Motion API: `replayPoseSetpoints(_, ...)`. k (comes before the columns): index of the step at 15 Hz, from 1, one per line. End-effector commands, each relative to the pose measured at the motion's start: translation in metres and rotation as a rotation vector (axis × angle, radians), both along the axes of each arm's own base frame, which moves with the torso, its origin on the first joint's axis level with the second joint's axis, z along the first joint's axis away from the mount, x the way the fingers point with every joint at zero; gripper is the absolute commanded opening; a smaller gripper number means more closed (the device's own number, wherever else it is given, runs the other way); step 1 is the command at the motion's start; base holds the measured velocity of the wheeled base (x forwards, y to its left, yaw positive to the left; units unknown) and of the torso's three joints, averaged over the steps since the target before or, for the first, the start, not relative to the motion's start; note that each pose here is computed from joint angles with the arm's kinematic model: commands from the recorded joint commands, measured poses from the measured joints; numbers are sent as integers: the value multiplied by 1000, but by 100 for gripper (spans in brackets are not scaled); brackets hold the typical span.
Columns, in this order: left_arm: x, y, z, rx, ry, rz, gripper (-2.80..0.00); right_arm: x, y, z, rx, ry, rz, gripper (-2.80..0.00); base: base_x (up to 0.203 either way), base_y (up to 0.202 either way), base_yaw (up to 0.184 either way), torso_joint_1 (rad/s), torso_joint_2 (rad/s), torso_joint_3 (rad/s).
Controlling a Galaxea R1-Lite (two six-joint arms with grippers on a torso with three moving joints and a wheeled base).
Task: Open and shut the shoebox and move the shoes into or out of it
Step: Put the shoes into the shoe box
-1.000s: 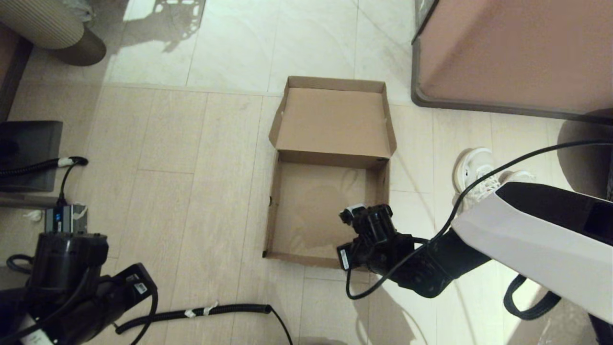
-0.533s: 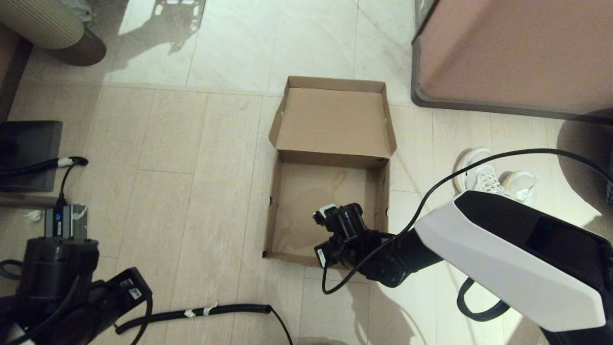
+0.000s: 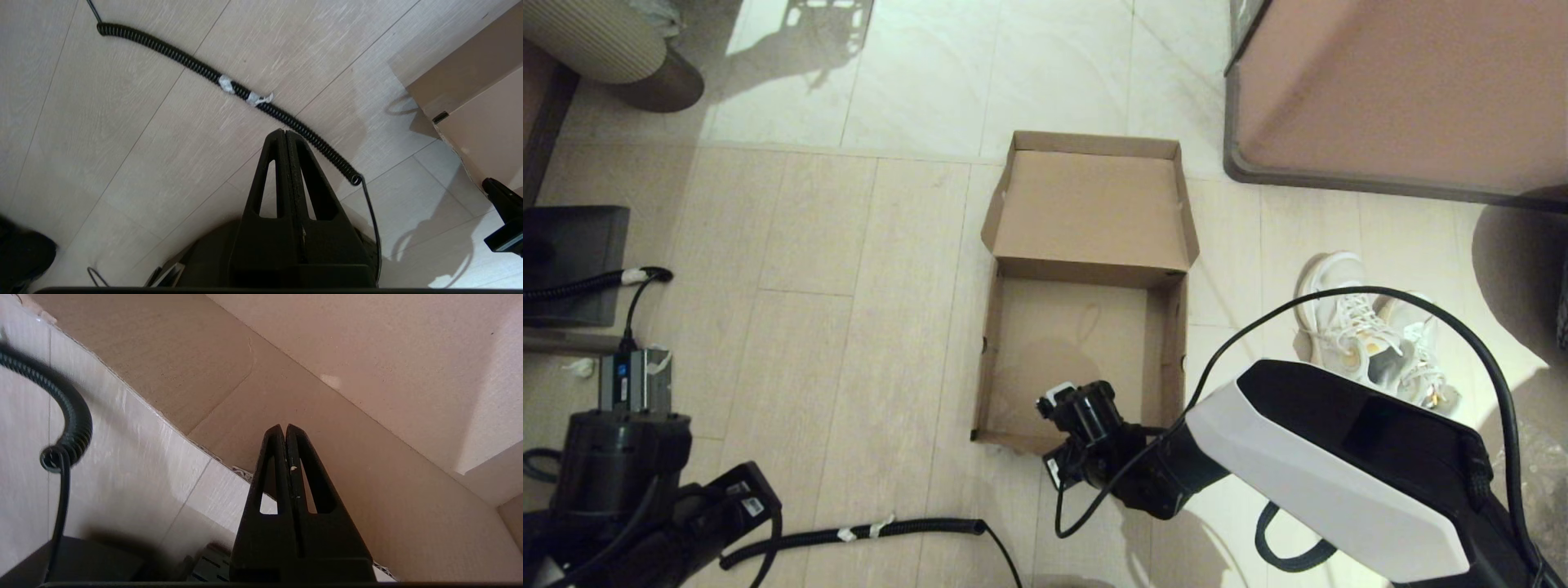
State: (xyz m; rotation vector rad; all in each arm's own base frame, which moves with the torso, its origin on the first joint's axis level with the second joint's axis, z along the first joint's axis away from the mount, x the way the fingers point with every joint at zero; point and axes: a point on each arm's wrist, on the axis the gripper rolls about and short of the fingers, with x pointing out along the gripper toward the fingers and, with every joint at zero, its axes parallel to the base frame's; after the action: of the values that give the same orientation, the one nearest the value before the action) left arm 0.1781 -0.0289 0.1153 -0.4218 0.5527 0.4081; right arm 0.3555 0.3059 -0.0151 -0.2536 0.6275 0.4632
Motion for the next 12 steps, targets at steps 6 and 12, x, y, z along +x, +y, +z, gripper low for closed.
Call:
replayPoseSetpoints(6,4,-1,-2,-3,11,1,-280,-13,-4,18,16,-5,3,-280,0,0,0,0,0,0)
replayPoseSetpoints(12,8,-2,-2,-11,0,-9,-280,-27,-27,154,205,-199,-50,-280,0,0,0,0,0,0)
